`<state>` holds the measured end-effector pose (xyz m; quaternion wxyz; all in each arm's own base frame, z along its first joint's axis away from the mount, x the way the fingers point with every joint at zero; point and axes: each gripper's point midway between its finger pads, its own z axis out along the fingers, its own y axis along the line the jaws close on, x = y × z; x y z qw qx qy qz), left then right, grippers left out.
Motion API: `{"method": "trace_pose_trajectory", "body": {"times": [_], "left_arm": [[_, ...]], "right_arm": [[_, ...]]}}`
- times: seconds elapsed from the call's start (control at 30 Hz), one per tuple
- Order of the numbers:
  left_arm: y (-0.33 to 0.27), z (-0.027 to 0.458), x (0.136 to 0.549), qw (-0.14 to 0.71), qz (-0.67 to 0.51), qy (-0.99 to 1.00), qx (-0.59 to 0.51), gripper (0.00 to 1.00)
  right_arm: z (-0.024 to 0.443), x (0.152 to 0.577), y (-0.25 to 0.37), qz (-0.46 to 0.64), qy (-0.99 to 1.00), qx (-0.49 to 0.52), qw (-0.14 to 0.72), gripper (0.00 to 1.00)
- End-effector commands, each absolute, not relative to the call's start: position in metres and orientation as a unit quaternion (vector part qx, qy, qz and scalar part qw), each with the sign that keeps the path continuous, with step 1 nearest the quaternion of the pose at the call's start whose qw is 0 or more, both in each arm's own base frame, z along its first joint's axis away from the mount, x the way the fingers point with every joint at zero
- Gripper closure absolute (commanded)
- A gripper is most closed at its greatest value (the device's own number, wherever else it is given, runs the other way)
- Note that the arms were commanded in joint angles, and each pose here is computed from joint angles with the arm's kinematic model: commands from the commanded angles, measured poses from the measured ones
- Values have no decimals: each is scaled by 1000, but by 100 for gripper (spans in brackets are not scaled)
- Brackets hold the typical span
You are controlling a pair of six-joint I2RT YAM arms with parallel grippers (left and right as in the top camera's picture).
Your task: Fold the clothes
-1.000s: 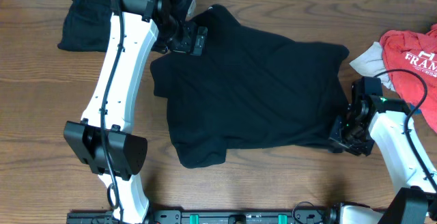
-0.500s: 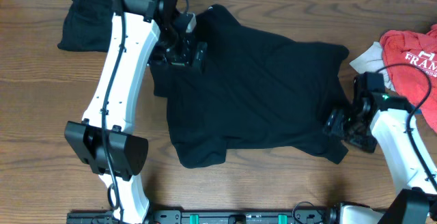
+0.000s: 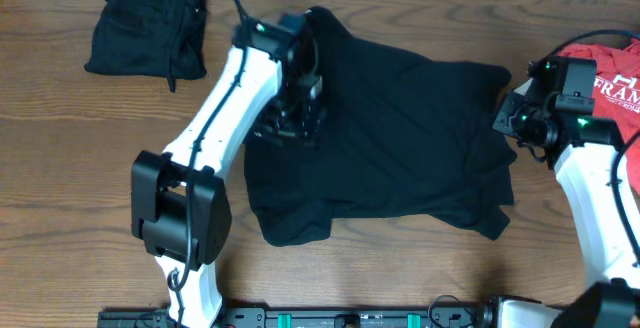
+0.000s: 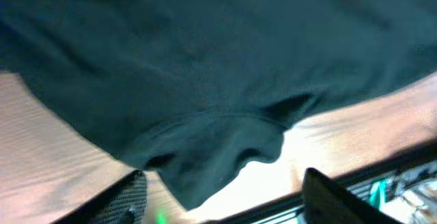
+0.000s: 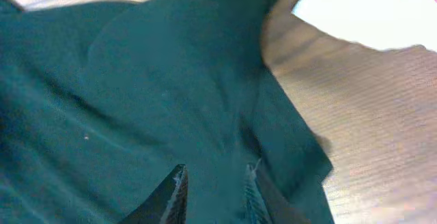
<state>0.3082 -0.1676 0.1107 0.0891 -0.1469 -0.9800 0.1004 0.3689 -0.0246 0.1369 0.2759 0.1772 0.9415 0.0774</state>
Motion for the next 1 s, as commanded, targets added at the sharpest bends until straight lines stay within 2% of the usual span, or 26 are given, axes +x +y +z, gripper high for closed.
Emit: {"method": "trace_pose_trajectory", "body": {"times": [0.0,0.1,0.23,0.37,0.5,0.57,0.97], "left_arm": [[-165,93,299,109,101,-980,-135,40],[-164,83,296,113,102,-979,-135,41],[-172,81,287,131,129,-974,-133,43],[-184,77,268,162,159,-966,-128,67],[-185,65,245,200,151,-961,-117,82],[-186,59,234,216,146,-958,-117,85],[-177,32,199,260,125,-952,-107,85]], "right_arm": [[125,381,-22,85,947,150,272,76],[111,395,-27,79,946,151,277,68],[85,408,-38,78,946,164,268,71],[59,417,-28,130,947,156,251,86],[39,421,-20,153,948,149,235,91],[33,423,-20,155,948,149,233,91],[4,432,-22,147,951,142,232,92]]}}
